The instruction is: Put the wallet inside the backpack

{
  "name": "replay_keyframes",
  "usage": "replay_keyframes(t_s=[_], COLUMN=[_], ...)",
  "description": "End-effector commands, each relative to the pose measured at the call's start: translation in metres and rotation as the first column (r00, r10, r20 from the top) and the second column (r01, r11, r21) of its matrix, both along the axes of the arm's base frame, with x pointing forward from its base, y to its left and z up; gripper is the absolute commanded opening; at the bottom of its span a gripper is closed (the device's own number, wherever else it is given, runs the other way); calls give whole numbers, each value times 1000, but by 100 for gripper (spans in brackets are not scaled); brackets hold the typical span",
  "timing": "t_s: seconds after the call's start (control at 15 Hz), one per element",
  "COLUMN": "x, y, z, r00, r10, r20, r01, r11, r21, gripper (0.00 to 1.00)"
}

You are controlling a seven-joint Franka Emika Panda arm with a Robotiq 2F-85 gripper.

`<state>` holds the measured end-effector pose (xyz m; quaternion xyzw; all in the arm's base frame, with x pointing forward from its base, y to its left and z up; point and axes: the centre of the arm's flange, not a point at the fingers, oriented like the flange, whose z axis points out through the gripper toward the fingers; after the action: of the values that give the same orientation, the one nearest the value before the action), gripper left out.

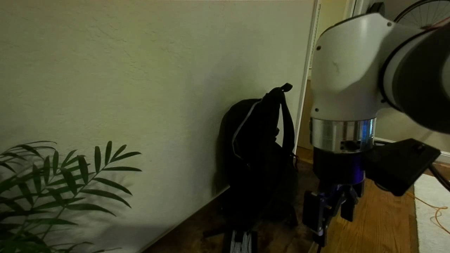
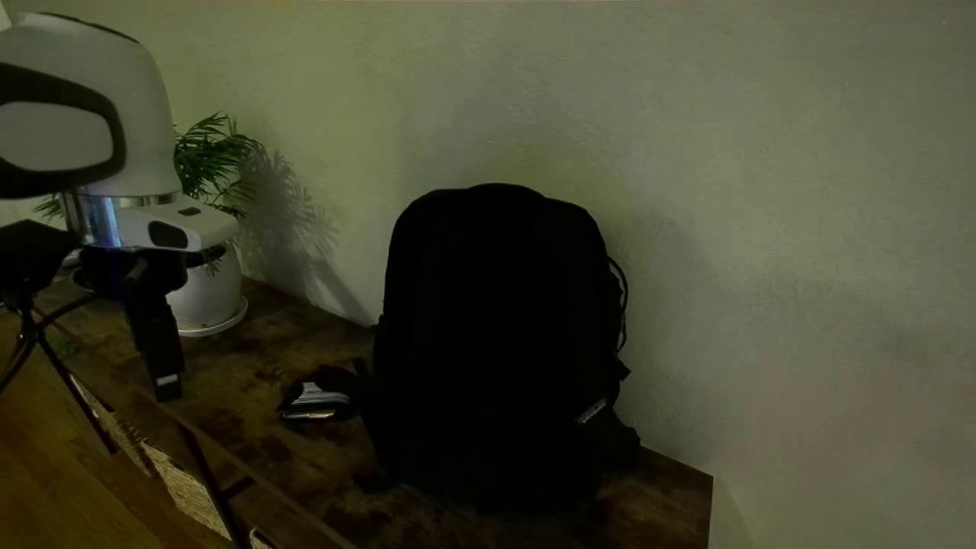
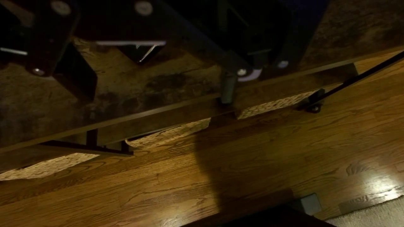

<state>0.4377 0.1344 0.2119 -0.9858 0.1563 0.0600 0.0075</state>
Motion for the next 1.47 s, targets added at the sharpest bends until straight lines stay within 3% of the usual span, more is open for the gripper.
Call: replay_keyframes(t_s=[0.0,1.4], x=[0,3], y=[0,3], z=[-6,-12], r00=[1000,1000], r10=[-5,-11], r20=[-5,-8], r01=[5,11], r11=[1000,1000], r21=[0,-1], gripper=[100,100])
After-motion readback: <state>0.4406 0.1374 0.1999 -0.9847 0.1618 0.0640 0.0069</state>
